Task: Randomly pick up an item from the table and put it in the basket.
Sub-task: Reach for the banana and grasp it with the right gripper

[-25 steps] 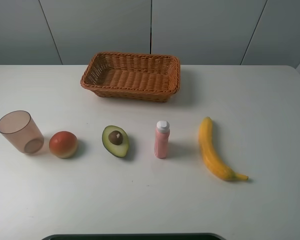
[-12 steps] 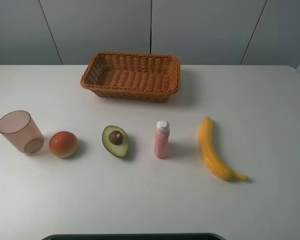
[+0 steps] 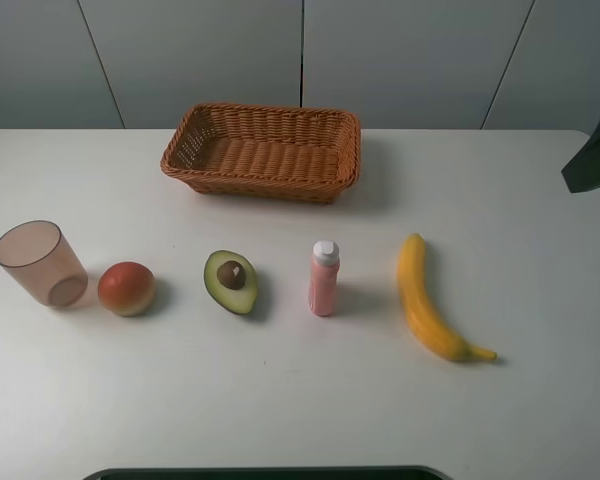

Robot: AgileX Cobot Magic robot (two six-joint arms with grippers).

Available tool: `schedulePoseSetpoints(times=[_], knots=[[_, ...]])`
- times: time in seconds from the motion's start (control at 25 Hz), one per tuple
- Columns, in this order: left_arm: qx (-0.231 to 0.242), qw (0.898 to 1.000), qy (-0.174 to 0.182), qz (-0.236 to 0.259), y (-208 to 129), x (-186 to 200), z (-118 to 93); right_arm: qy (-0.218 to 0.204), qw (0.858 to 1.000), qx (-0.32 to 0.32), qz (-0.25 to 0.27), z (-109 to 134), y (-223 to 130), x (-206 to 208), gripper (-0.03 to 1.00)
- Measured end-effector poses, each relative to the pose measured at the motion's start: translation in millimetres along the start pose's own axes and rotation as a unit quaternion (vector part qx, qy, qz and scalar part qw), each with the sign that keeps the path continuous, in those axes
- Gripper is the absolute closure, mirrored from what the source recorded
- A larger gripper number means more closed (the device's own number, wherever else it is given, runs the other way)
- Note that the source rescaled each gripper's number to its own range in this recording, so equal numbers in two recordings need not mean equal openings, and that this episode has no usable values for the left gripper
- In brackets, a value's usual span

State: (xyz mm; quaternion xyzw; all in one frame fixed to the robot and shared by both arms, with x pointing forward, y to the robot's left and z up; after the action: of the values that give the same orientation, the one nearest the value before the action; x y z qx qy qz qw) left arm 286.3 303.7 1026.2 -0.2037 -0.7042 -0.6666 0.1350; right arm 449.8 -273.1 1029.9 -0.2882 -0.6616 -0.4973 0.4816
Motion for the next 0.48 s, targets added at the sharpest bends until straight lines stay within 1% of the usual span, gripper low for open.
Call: schedulePoseSetpoints(times=[0.08, 0.2, 0.32, 0.48], knots=[[0.0, 1.0, 0.0, 0.0, 0.0, 0.0, 0.0, 0.014, 0.999, 0.036, 0.023, 10.3, 9.0, -19.9, -0.03], [0.0, 1.0, 0.0, 0.0, 0.0, 0.0, 0.0, 0.036, 0.996, 0.072, 0.05, 28.0, 19.1, -47.7, -0.03], [0.0, 1.0, 0.0, 0.0, 0.0, 0.0, 0.0, 0.058, 0.992, 0.084, 0.076, 46.5, 24.2, -71.9, -0.03], [0.0, 1.0, 0.0, 0.0, 0.0, 0.0, 0.0, 0.068, 0.988, 0.088, 0.106, 65.7, 27.8, -105.5, -0.03]])
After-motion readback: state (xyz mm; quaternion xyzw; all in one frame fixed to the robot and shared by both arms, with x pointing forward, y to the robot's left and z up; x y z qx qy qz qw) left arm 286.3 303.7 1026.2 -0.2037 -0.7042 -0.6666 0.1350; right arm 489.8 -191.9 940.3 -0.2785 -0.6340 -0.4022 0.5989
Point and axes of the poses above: a point on each arm's last joint axis where the gripper is mounted, x pointing back along that axis away from the gripper, z along the wrist's bending axis when the last joint is at zero, y = z × x, the point moved 6 cm from there along -x, pointing out along that axis toward the gripper, and after that the axes turned 7 degrees about x, right-handed, at the moved point
